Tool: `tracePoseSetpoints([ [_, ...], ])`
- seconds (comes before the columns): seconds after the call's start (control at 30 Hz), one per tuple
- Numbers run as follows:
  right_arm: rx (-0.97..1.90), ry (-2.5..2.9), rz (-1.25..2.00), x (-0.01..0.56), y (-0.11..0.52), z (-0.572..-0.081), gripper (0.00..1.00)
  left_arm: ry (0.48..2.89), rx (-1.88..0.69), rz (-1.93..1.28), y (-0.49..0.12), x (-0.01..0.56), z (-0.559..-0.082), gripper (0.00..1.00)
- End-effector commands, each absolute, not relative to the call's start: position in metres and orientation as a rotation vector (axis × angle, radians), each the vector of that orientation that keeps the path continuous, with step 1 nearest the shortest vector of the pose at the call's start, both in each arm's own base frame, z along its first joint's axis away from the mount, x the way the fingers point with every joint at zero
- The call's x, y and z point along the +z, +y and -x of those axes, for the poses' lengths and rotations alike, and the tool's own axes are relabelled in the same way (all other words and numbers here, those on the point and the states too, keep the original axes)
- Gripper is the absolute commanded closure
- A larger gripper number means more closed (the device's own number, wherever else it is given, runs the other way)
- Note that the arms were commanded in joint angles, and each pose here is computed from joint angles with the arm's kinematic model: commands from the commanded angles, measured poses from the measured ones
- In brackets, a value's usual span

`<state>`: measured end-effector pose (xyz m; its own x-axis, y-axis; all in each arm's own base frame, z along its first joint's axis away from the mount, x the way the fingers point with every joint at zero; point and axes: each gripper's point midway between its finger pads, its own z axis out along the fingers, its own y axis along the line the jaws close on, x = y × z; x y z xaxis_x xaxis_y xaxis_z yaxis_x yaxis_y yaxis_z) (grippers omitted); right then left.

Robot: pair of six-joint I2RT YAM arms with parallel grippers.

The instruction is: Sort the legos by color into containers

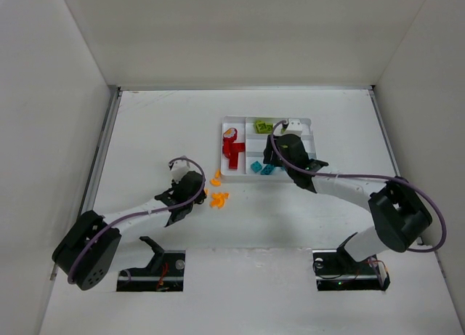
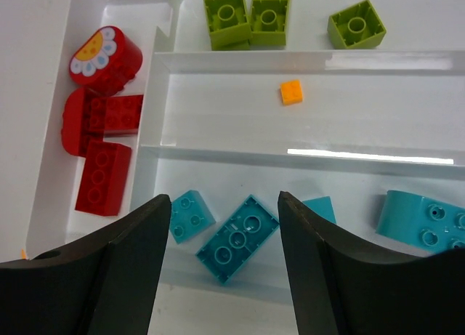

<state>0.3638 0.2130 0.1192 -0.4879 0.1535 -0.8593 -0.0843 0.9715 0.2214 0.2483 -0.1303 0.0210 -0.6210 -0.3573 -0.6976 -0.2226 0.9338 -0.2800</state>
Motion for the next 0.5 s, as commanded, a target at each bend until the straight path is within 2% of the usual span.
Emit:
tracePoseSetpoints([
  [0.0,0.326,2.012,-0.079,0.128,0.220,-0.369,0.34,2.315,-0.141,0.392,-0.123,0.012,-0.238,0.71],
  [0.13,0.336,2.009,-0.070,0.127,0.223,-0.366,0.34,2.319,-0.133,0.394,-0.124,0.011,-0.237,0.82],
  [0.47,0.342,2.004,-0.072,0.129,0.222,-0.365,0.34,2.296,-0.164,0.396,-0.127,0.022,-0.238,0.86],
])
